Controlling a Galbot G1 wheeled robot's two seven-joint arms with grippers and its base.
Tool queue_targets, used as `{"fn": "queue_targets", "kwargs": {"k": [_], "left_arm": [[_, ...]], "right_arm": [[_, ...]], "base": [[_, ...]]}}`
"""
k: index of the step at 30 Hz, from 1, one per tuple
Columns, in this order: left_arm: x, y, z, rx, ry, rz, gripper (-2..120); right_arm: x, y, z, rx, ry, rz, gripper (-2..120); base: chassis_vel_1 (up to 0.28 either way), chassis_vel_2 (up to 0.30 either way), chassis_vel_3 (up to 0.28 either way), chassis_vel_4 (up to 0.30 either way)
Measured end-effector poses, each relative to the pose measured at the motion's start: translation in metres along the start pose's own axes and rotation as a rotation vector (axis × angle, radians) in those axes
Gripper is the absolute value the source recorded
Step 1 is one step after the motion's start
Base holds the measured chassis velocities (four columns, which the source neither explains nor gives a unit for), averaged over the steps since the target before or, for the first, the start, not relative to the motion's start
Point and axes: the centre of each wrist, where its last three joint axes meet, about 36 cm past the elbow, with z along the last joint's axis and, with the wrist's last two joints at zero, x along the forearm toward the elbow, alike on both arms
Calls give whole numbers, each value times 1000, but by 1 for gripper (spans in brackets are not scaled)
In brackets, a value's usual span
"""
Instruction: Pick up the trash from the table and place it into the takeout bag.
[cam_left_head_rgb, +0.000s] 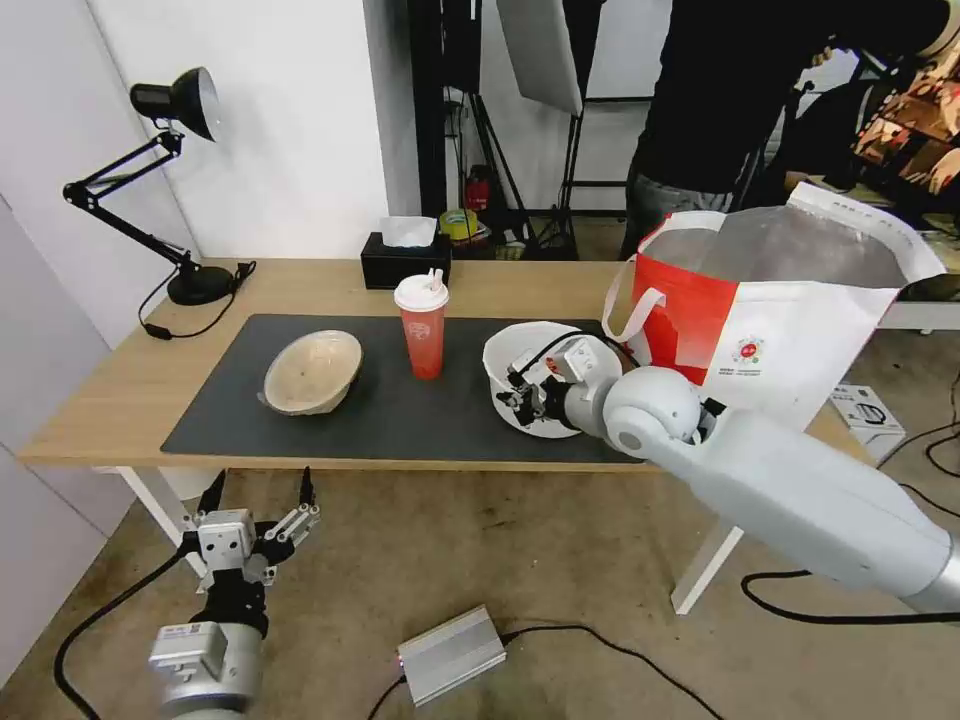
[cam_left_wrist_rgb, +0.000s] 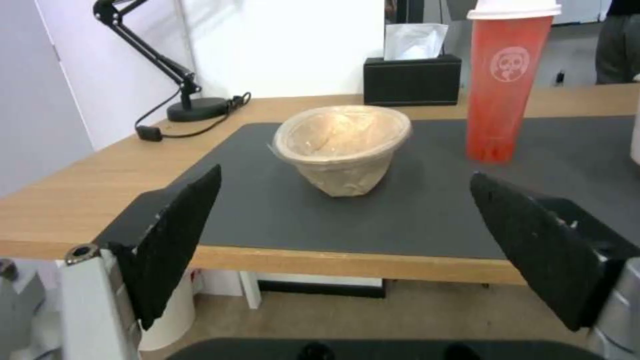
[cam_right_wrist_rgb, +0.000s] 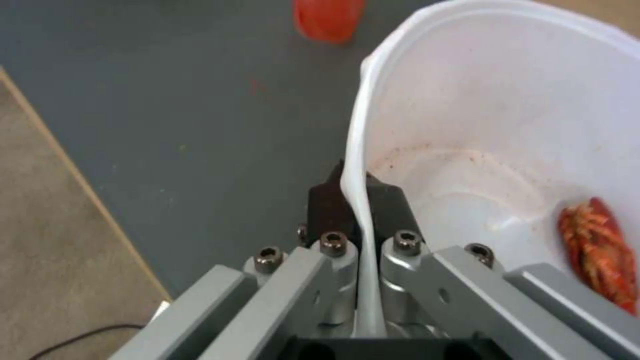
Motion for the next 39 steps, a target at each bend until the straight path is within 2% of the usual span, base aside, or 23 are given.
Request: {"fn": "queue_targets", "kwargs": {"k": [20,39], "left_arm": [[0,-1,-2,3,-4,3,100],[0,-4,-4,12,-8,3,100]], "right_arm": [[63,14,-17,96,-69,-25,0],[116,56,-44,205,-173,-124,0]], "base": [[0,0,0,0],[0,0,0,0]]}}
